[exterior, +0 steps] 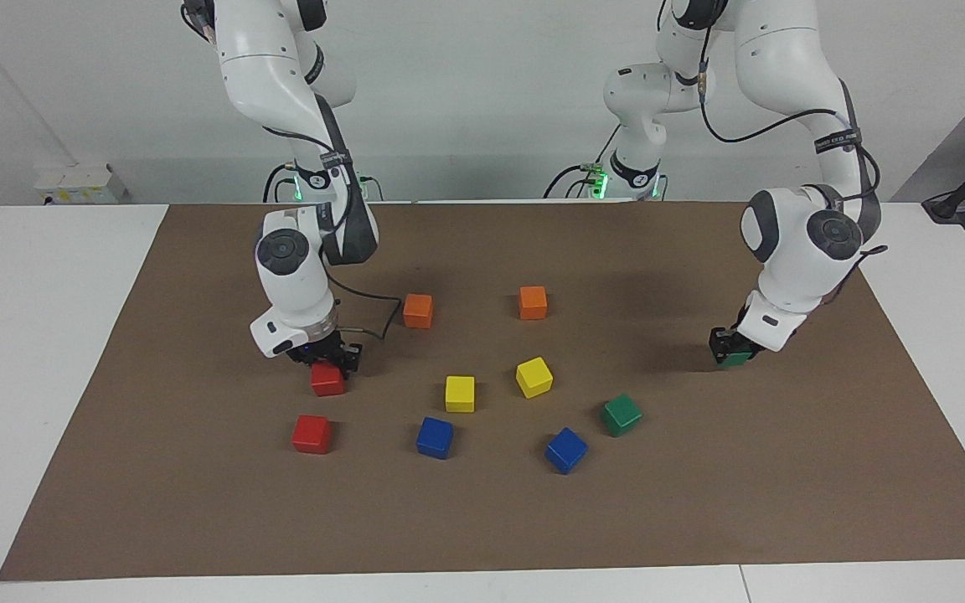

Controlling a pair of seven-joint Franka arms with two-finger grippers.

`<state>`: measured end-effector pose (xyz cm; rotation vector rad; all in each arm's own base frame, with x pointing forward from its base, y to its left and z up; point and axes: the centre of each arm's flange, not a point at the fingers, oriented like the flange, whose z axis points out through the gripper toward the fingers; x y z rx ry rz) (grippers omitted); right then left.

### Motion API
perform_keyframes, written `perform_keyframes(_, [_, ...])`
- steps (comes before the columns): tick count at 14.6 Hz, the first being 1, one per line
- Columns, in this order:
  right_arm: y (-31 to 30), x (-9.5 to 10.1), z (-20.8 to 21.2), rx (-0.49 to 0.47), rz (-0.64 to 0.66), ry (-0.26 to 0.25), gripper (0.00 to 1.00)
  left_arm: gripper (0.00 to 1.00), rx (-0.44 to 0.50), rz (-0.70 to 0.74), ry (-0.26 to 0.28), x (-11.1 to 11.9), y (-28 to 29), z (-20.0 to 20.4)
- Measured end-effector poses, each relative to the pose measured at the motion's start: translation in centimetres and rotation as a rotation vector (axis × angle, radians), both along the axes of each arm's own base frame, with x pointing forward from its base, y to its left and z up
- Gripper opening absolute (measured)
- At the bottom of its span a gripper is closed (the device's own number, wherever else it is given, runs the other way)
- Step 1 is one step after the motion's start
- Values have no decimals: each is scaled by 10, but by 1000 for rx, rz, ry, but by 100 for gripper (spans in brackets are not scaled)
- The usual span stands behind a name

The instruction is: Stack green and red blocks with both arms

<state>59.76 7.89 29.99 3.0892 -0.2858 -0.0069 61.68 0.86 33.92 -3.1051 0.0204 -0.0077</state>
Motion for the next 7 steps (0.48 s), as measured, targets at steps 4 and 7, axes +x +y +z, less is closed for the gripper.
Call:
perform_keyframes(4, [-94, 13, 33, 10, 16, -9, 58, 56, -6, 4, -7, 4, 7, -19])
perform_keyframes(7, [-123, 13, 24, 13, -23, -25, 58, 63, -8, 1, -20, 5, 6, -23])
